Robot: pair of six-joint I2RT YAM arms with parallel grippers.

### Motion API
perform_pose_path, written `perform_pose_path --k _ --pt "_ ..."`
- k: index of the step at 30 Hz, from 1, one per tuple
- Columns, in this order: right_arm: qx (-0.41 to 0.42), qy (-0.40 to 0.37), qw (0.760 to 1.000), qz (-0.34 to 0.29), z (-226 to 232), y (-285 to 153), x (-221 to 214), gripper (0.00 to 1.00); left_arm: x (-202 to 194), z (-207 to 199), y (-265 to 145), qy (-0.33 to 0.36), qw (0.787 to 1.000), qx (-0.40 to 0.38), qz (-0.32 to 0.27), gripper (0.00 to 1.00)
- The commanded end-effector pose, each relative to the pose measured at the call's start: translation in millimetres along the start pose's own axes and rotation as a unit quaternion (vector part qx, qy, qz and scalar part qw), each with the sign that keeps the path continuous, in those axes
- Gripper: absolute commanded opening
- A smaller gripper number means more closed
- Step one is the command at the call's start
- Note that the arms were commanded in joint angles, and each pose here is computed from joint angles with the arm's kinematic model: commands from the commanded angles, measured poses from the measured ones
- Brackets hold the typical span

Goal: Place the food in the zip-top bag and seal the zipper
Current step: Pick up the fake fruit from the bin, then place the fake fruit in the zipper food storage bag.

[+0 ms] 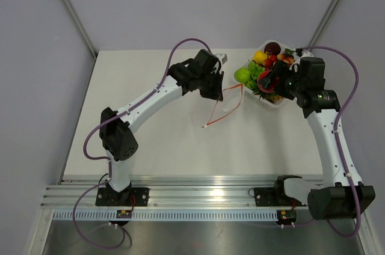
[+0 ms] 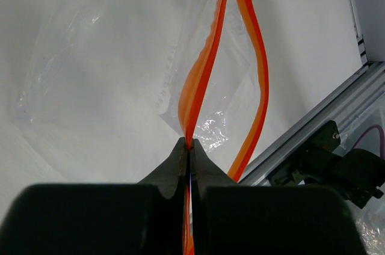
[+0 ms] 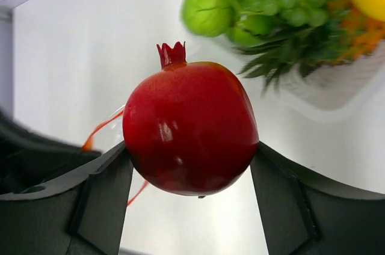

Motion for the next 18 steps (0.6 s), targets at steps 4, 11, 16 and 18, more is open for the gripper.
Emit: perform_pose_path --k 4,11,16,18 --pt "0.117 -0.037 0.992 0.038 60 -20 -24 0.51 19 -13 -9 -0.002 0.999 -0.032 -0.03 0.0" --pt "0.148 -0.054 0.983 0.089 80 -7 -53 0.51 21 -12 -14 -0.002 0.999 -0.02 -0.037 0.0" --pt "0.144 -0.059 0.98 0.122 79 5 -69 0.51 22 -13 -15 -0.006 0.999 -0.02 -0.04 0.0" --pt "0.133 -0.06 0.98 0.133 75 11 -75 0.52 23 -13 -16 -0.008 0.999 -0.021 -0.045 0.0"
Point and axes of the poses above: each gripper's point midway between its finger pads, its own y axis out along the fingers, its own z axis along the line the jaws close on, x = y × z, the point moved 8 cm from there along -y, back along the fingers, and after that the axes turned 14 degrees about y, right-handed, at the moved point
